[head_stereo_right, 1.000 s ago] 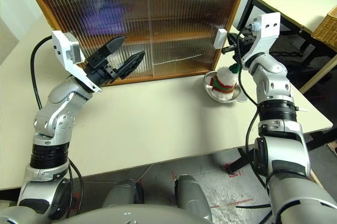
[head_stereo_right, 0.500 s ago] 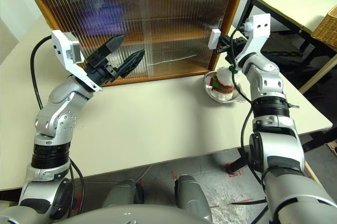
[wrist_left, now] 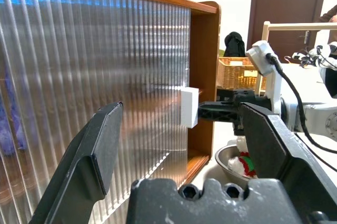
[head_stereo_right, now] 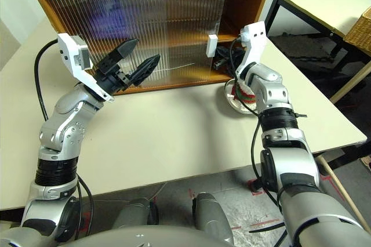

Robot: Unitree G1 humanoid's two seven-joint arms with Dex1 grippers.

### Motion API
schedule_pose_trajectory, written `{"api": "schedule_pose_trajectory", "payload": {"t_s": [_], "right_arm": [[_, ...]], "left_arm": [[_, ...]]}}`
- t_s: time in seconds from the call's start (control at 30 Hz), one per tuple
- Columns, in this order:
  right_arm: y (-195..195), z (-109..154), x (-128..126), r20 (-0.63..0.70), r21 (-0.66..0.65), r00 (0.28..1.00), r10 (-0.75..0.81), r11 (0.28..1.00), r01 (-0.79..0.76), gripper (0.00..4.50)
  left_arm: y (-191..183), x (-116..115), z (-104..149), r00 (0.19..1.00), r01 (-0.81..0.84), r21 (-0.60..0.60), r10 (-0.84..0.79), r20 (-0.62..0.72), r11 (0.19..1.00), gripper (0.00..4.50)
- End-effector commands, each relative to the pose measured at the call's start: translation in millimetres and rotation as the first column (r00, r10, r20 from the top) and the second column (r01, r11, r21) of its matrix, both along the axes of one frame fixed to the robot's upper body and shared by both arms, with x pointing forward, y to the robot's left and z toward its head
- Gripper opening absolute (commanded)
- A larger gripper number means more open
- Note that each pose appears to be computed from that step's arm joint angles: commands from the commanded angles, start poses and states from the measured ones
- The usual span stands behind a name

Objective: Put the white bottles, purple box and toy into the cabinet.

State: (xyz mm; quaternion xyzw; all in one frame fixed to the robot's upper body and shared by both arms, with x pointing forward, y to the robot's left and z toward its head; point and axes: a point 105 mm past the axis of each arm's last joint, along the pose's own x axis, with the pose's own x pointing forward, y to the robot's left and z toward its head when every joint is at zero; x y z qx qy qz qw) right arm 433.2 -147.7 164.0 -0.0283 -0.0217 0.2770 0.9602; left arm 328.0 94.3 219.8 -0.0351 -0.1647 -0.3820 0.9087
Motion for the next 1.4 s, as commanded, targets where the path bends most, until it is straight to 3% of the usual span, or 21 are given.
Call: {"api": "schedule_pose_trajectory", "payload": {"t_s": [0.03, 0.67, 0.83, 1.17, 1.27, 1.4], "right_arm": [[23.6, 6.8, 0.5, 0.009, 0.005, 0.998, 0.068, 0.998, -0.068, 0.03], [112.7, 6.1, -14.9, 0.009, 0.031, 0.955, 0.298, 0.954, -0.298, 0.03], [101.5, 7.7, -11.8, 0.016, 0.028, 0.962, 0.273, 0.962, -0.273, 0.03], [21.4, 47.8, -9.4, 0.129, -0.005, 0.984, 0.126, 0.992, -0.126, 0.03], [-0.3, 55.0, -10.3, 0.111, 0.033, 0.991, 0.082, 0.996, -0.086, 0.73], [-33.3, 59.5, -15.1, 0.101, 0.052, 0.995, -0.019, 0.999, 0.013, 2.23]], "left_arm": [[-1.8, -1.9, -0.6, 1.000, 0.002, 0.000, -0.002, 0.002, 1.000, 4.50], [-7.4, -5.6, -3.3, 1.000, 0.005, -0.015, -0.005, -0.006, 1.000, 4.50], [-8.0, -5.0, -3.1, 1.000, 0.009, -0.015, -0.009, -0.004, 1.000, 4.50], [-16.2, -2.3, -4.0, 0.999, 0.048, -0.019, -0.048, -0.003, 0.999, 4.50], [-19.1, -0.7, -3.6, 0.998, 0.064, -0.018, -0.064, 0.000, 0.998, 4.50], [-21.2, 0.3, -2.8, 0.997, 0.077, -0.021, -0.077, 0.003, 0.997, 4.50]]}}
